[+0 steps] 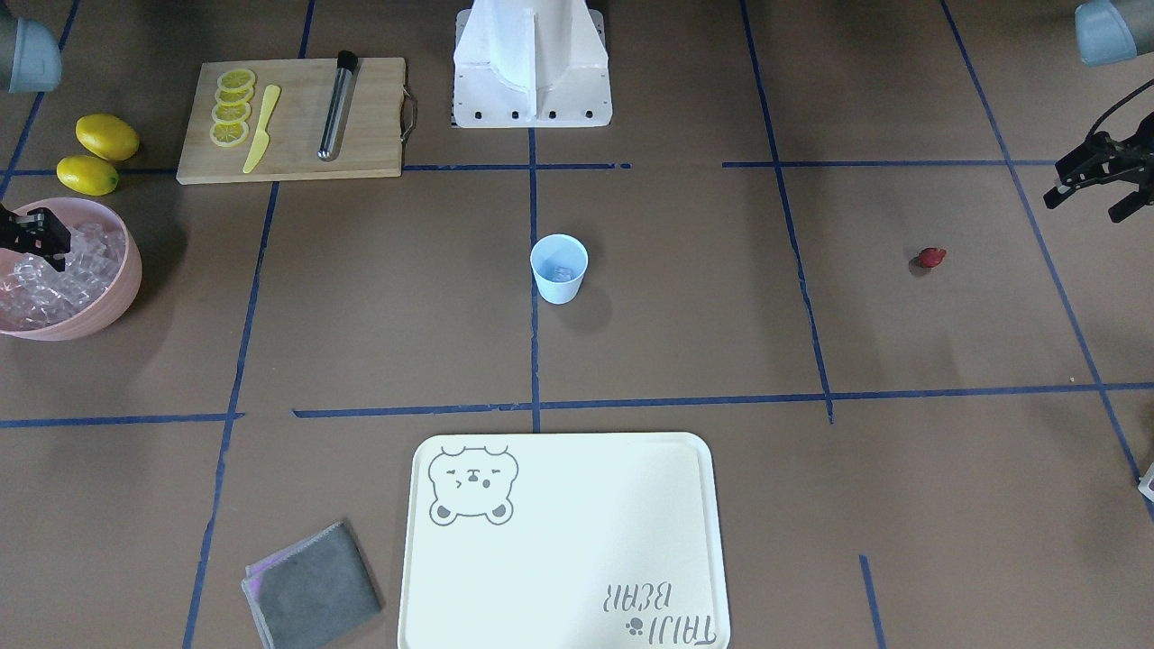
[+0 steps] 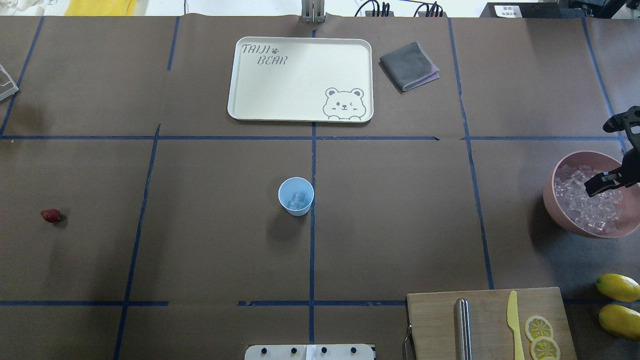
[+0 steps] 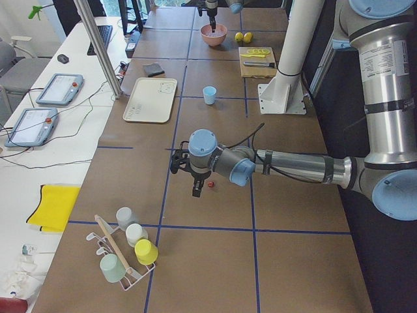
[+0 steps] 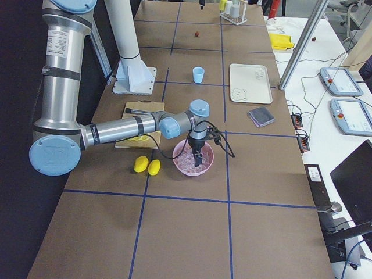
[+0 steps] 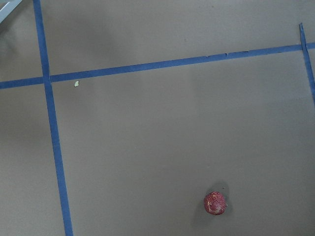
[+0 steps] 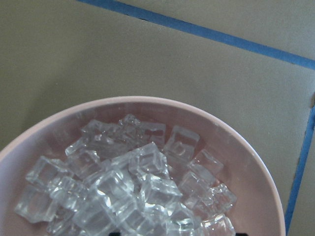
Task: Put ice and strawberries in cup
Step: 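Lower the right gripper into the bowl and grasp a third ice cube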
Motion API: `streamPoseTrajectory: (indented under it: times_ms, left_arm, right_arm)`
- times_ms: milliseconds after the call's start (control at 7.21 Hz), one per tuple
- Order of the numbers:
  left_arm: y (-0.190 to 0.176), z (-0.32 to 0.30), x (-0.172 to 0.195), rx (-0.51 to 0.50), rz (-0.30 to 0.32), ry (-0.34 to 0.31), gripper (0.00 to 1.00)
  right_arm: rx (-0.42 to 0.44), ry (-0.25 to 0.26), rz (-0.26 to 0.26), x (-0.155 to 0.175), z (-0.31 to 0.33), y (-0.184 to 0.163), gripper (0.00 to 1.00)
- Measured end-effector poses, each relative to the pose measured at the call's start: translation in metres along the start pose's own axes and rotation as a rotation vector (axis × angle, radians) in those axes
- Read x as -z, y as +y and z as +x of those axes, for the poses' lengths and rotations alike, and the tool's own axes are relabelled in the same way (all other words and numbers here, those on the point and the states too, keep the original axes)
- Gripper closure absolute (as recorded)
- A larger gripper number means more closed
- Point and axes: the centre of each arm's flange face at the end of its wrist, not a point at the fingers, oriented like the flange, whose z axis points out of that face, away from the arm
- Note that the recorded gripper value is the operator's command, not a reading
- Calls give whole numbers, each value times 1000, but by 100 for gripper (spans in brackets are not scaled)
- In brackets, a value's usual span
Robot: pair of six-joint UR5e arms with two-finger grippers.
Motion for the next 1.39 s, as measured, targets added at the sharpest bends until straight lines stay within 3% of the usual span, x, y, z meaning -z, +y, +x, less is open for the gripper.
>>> streamPoseTrajectory:
  times_ms: [416, 693, 1109, 1248, 1386]
  left_arm:
    - [0, -1, 0, 1, -1, -1, 0]
    - [2, -1, -1, 4, -3, -1, 0]
    - [5, -2, 0, 7, -5, 0, 0]
    - [5, -2, 0, 7, -5, 0, 0]
    - [5, -2, 0, 7, -4, 0, 0]
  right_arm:
    - [-4, 2, -7, -4, 2, -1, 29]
    - [-4, 3, -7, -5, 2, -2, 43]
    - [-5, 4, -10, -6, 3, -1, 54]
    - [-5, 5, -11, -6, 3, 0, 67]
    - [-5, 5, -11, -6, 3, 0, 88]
